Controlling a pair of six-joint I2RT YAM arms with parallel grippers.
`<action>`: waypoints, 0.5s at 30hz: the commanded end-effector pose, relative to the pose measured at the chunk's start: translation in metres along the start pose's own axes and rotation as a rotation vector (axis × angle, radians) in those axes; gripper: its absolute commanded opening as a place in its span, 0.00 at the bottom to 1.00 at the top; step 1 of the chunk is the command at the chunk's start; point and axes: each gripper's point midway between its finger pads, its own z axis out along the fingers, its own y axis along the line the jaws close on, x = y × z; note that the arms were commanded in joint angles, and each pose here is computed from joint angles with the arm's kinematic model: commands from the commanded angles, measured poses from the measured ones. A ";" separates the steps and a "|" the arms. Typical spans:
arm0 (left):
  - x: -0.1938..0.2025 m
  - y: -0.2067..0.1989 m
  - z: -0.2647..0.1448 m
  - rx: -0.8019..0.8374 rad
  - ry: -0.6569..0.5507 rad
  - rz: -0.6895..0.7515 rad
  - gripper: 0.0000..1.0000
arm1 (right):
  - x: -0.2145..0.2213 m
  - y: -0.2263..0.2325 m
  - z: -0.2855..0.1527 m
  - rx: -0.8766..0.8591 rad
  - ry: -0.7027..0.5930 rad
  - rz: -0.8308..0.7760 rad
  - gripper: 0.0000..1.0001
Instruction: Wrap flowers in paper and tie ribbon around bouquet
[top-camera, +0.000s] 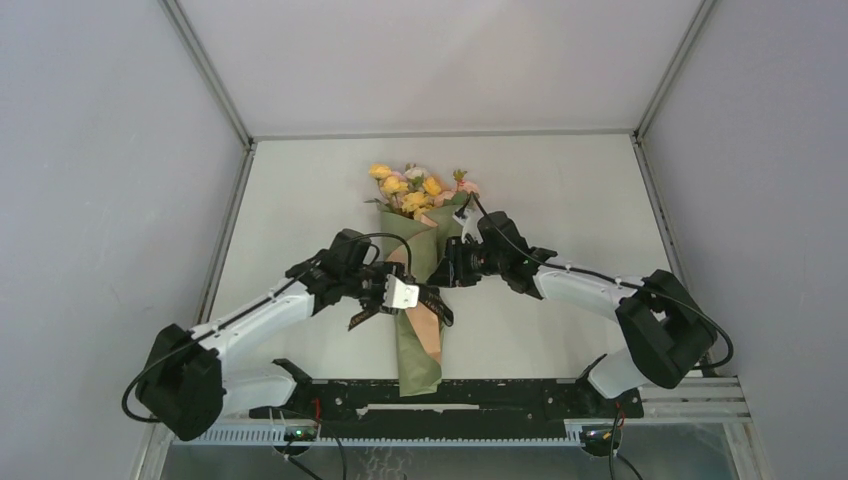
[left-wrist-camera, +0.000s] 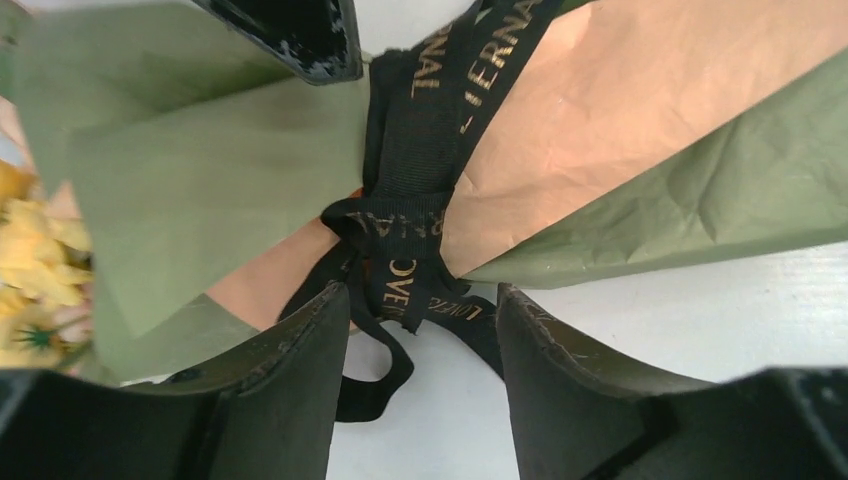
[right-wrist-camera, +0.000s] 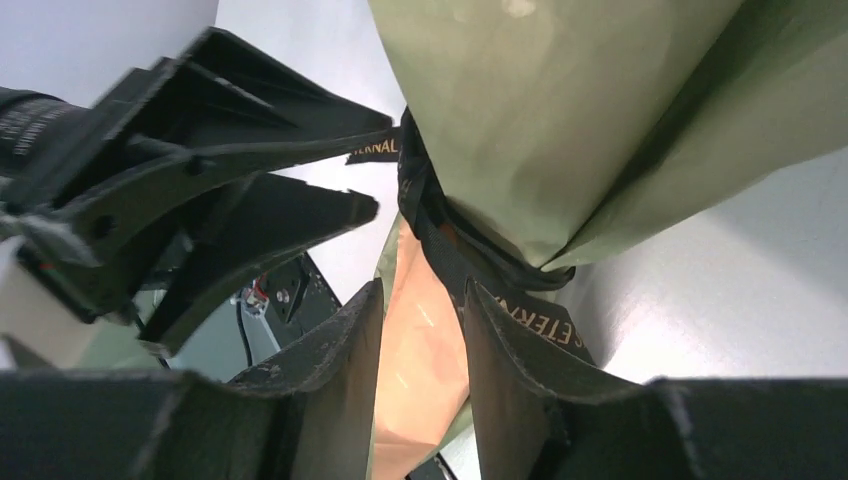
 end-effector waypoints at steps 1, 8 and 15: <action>0.009 0.016 0.016 -0.080 0.003 -0.058 0.61 | -0.024 0.021 0.005 -0.091 -0.059 -0.015 0.44; 0.014 0.017 0.025 -0.076 0.033 -0.029 0.50 | -0.015 0.014 0.014 -0.087 -0.022 -0.002 0.43; 0.016 0.011 0.025 -0.048 0.045 -0.011 0.24 | -0.012 0.015 0.015 -0.093 -0.011 -0.013 0.41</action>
